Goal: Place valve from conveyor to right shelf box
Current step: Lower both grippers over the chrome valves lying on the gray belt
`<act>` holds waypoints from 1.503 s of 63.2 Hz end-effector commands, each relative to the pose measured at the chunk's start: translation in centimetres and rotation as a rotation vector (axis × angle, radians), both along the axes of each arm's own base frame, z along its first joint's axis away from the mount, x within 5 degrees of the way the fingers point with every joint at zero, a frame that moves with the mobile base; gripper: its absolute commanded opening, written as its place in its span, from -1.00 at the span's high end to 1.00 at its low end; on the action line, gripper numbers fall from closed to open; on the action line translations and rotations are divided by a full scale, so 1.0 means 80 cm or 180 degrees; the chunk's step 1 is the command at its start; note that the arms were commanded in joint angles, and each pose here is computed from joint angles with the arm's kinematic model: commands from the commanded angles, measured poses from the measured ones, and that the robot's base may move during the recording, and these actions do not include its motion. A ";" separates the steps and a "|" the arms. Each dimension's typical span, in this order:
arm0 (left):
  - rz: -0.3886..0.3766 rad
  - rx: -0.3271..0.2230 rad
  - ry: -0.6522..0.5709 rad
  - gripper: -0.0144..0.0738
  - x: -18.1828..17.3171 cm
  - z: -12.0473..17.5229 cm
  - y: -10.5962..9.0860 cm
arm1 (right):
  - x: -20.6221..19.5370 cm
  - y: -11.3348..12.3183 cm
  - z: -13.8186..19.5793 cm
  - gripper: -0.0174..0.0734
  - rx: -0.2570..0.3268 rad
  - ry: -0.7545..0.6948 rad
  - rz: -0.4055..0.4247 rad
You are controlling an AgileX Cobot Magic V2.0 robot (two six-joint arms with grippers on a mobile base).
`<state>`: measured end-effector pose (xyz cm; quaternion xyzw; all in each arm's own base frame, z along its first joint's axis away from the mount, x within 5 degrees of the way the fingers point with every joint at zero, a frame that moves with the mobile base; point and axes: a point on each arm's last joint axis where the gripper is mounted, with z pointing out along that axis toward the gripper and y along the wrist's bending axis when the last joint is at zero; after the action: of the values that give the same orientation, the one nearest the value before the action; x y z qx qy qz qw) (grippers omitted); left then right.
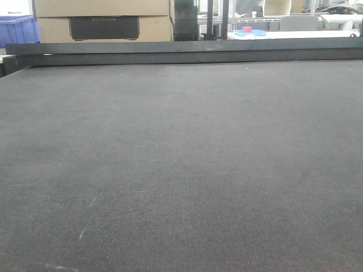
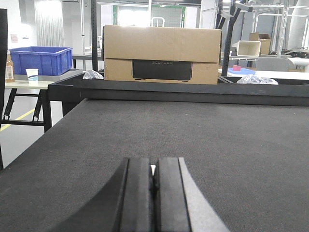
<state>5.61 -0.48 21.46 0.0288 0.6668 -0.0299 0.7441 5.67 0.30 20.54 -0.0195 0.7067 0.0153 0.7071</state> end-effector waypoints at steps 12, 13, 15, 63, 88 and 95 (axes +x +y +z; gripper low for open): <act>-0.0004 0.0107 -0.0097 0.93 -0.001 0.004 -0.001 | -0.002 -0.001 0.018 0.98 -0.0002 -0.0522 -0.0045; -0.0001 0.0108 -0.0073 0.93 -0.001 0.003 0.000 | -0.002 -0.002 0.020 0.98 0.0000 -0.0560 -0.0047; 0.0006 0.0097 -0.0001 0.93 0.000 0.001 0.000 | -0.003 -0.002 0.024 0.98 0.0005 -0.0669 -0.0054; 0.0255 0.0066 0.2036 0.93 0.068 0.201 0.002 | 0.062 0.010 0.177 0.98 0.0078 0.1475 0.0191; 0.0245 0.0083 0.3179 0.93 0.202 0.190 -0.011 | 0.162 0.017 0.202 0.98 -0.0042 0.3248 0.0301; 0.0252 0.0105 0.3370 0.93 0.220 0.173 -0.012 | 0.184 0.018 0.201 0.98 -0.0072 0.3483 0.0299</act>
<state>22.28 -1.30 35.83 -0.0038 0.9487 0.0016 0.3161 19.21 1.84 36.59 -0.0459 0.9622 0.0559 0.2626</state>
